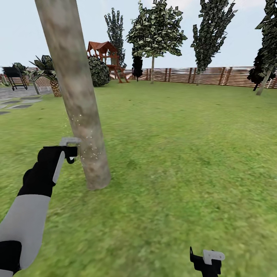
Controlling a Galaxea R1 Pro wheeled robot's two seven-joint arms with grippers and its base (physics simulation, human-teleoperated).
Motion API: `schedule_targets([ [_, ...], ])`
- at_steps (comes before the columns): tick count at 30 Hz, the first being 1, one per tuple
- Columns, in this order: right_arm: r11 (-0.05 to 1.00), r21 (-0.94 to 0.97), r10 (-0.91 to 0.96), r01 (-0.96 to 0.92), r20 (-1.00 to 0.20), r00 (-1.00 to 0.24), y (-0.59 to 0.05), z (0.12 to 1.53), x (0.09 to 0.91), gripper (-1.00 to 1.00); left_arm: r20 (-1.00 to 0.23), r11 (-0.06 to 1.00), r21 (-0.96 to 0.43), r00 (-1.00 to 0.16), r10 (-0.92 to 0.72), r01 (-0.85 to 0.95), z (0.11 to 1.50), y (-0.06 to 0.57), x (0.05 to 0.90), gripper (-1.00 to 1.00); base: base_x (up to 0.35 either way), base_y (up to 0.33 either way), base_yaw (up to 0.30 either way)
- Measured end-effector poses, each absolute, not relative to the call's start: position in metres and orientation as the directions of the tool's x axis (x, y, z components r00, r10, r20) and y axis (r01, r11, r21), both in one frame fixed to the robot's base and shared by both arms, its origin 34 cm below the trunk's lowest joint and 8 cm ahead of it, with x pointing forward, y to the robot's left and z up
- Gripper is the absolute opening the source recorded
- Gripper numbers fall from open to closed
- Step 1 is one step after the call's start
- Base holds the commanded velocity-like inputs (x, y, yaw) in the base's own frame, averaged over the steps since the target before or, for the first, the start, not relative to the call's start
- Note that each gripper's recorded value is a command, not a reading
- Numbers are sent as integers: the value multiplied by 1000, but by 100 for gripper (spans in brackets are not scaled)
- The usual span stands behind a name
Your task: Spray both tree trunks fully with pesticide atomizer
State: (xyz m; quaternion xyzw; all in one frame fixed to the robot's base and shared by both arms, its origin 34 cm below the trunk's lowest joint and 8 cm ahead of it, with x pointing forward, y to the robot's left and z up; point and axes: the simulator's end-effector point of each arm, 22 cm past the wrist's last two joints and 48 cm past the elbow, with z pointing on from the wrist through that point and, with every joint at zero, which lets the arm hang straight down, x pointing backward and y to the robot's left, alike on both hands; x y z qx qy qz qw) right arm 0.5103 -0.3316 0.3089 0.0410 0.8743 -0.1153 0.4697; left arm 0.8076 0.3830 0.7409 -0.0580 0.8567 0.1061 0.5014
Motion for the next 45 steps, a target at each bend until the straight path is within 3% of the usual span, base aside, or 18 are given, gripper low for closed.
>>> schedule_targets([
  [10,970,-164,-38,179,-831,-556,-332,309,510,100,-838,982,98,-546,-6,-162,700,353,800,-100,0,0,0],
  [19,970,-164,-38,179,-831,-555,-331,309,510,100,-813,975,124,-582,-8,-187,678,381,793,-100,0,0,0],
  [27,970,-164,-37,179,-830,-556,-332,309,510,100,-796,986,85,-605,-18,-141,652,342,788,-100,0,0,0],
  [35,970,-164,-37,179,-830,-556,-332,309,510,100,-816,981,113,-578,1,-159,629,357,779,-100,0,0,0],
  [40,970,-164,-38,179,-830,-556,-332,309,510,100,-814,961,120,-579,-49,-250,610,419,766,-100,0,0,0],
  [45,970,-164,-37,179,-830,-556,-332,309,510,100,-802,960,117,-595,-60,-255,596,421,759,-100,0,0,0],
])
